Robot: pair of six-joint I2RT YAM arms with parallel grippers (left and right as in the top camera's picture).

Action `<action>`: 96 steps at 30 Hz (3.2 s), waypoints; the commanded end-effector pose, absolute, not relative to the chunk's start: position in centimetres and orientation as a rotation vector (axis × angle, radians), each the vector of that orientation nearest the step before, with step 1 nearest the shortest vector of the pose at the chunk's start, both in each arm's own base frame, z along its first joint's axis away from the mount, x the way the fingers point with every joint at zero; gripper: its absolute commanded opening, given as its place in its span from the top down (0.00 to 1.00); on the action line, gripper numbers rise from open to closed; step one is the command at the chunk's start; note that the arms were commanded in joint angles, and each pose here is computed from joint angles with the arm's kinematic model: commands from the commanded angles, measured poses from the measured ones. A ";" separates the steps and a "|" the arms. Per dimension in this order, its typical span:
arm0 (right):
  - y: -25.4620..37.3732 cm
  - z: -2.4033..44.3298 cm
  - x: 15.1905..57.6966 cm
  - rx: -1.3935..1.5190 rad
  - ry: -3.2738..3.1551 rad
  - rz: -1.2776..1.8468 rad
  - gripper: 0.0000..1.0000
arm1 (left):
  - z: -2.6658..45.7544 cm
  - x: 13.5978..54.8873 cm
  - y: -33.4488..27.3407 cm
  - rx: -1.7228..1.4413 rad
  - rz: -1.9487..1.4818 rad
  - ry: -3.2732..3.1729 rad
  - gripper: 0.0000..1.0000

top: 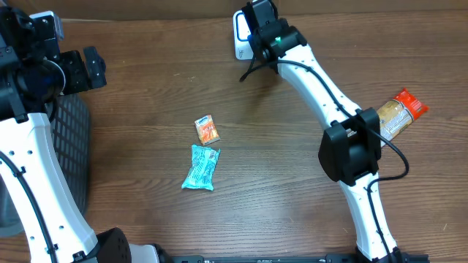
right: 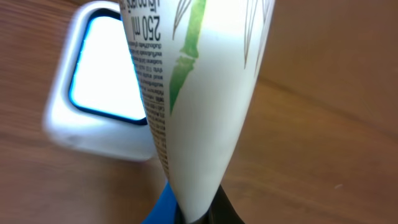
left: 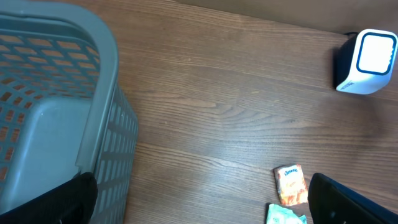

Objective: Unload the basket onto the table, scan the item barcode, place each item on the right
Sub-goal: 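Hold the white tube barcode in front of the scanner, then carry the white tube right and lay it beside the spaghetti pack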

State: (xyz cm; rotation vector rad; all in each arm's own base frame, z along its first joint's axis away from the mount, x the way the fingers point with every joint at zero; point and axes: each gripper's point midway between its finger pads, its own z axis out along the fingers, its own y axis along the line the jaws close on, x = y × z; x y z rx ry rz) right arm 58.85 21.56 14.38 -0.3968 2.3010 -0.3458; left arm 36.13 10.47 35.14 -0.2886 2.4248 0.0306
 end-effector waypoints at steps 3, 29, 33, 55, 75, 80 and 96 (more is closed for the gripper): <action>20.3 17.7 61.1 -0.435 2.111 -0.647 0.96 | 35.3 36.3 10.5 -0.271 0.033 2.420 0.00; 21.2 14.1 62.8 -0.644 1.973 -0.983 0.96 | 35.3 36.3 10.5 -0.272 0.033 2.420 0.00; 21.3 14.0 62.7 -0.651 1.974 -0.984 0.96 | 35.3 36.3 10.5 -0.271 0.033 2.420 0.00; 21.9 22.1 57.6 -0.396 2.126 -0.548 0.96 | 35.3 36.3 10.5 -0.271 0.033 2.420 0.00; 7.5 23.6 44.6 0.614 2.697 0.289 0.96 | 35.3 36.3 10.5 -0.271 0.033 2.420 0.00; 5.5 17.2 44.4 0.750 2.787 0.498 0.96 | 35.3 36.3 10.5 -0.272 0.033 2.420 0.00; -4.5 4.0 38.8 1.165 2.829 0.398 0.96 | 35.3 36.3 10.5 -0.271 0.033 2.420 0.00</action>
